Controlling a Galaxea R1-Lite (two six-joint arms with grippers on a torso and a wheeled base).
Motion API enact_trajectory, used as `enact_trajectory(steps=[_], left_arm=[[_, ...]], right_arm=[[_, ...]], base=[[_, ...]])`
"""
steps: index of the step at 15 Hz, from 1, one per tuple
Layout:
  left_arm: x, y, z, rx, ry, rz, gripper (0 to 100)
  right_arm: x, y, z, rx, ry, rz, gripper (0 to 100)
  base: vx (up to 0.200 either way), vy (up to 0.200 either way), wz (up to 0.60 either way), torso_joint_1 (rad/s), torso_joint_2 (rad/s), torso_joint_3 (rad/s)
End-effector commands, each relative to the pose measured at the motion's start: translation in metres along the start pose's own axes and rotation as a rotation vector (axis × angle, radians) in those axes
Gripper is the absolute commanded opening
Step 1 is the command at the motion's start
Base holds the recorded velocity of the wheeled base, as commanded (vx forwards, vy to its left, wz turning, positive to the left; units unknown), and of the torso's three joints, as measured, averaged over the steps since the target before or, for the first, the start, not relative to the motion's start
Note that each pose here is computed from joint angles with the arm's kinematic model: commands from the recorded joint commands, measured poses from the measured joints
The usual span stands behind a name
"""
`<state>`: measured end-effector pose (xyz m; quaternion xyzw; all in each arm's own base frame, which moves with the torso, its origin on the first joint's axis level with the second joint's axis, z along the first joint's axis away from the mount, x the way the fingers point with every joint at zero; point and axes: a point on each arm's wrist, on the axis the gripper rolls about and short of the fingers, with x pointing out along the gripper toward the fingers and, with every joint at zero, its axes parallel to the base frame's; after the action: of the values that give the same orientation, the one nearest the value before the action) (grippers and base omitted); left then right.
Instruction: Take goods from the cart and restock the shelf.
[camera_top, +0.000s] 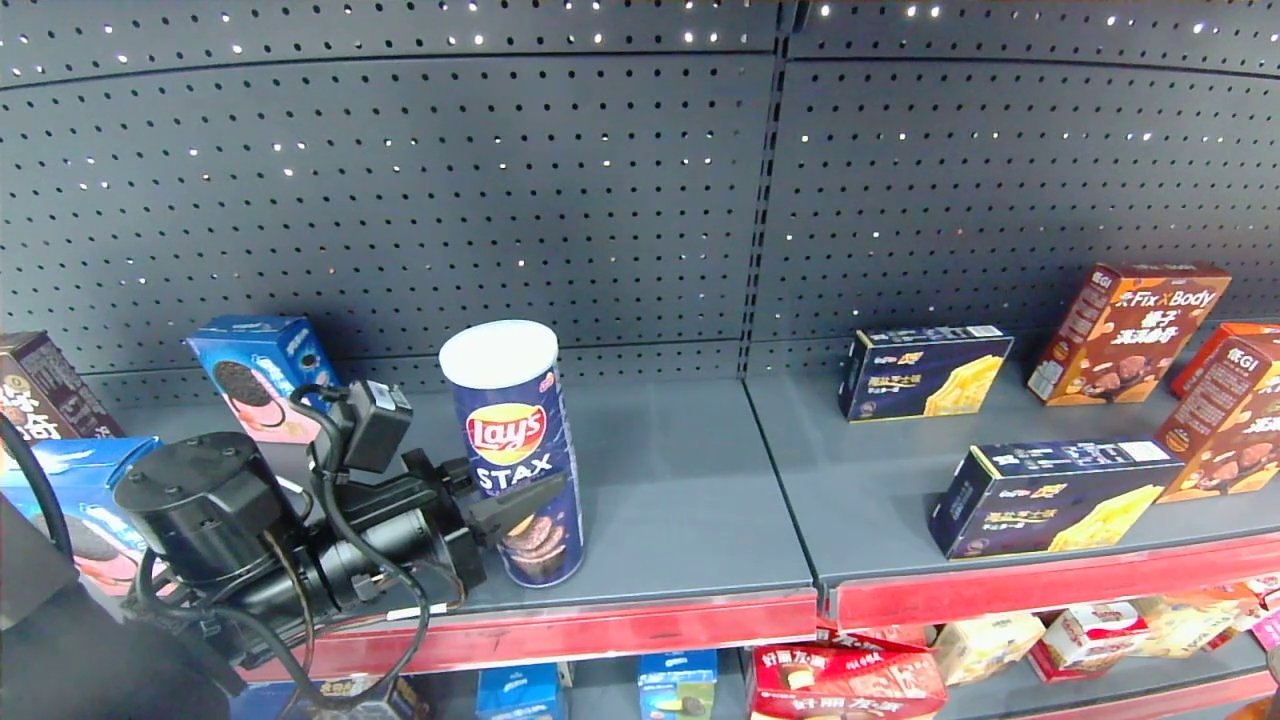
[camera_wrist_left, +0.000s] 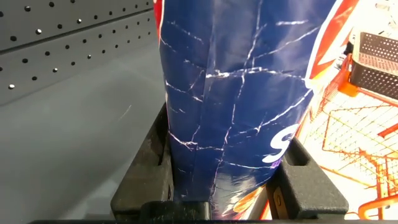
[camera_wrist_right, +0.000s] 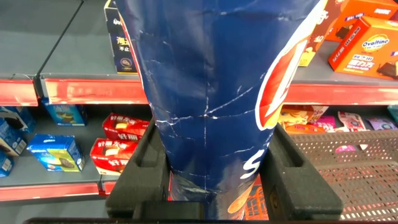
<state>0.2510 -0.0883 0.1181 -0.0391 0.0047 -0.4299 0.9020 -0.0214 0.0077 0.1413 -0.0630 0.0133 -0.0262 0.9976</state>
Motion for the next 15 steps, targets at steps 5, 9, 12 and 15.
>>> enact_trajectory(steps=[5, 9, 12, 15], left_arm=[[0.0, 0.0, -0.002, -0.005, 0.008, -0.002, 100], [-0.004, -0.002, -0.002, -0.006, 0.011, -0.002, 100], [-0.02, -0.012, 0.006, 0.005, -0.003, 0.006, 100], [-0.039, -0.017, 0.012, 0.014, -0.017, 0.037, 100]], right_arm=[[0.0, 0.0, 0.0, 0.0, -0.002, 0.0, 0], [0.0, 0.0, 0.0, 0.0, -0.002, 0.002, 0], [0.0, 0.0, -0.001, 0.0, -0.002, 0.002, 0], [0.0, 0.0, -0.001, 0.0, -0.002, 0.002, 0]], base=[[0.0, 0.0, 0.0, 0.0, 0.0, 0.0], [0.0, 0.0, 0.0, 0.0, 0.0, 0.0], [0.0, 0.0, 0.0, 0.0, 0.0, 0.0], [0.0, 0.0, 0.0, 0.0, 0.0, 0.0]])
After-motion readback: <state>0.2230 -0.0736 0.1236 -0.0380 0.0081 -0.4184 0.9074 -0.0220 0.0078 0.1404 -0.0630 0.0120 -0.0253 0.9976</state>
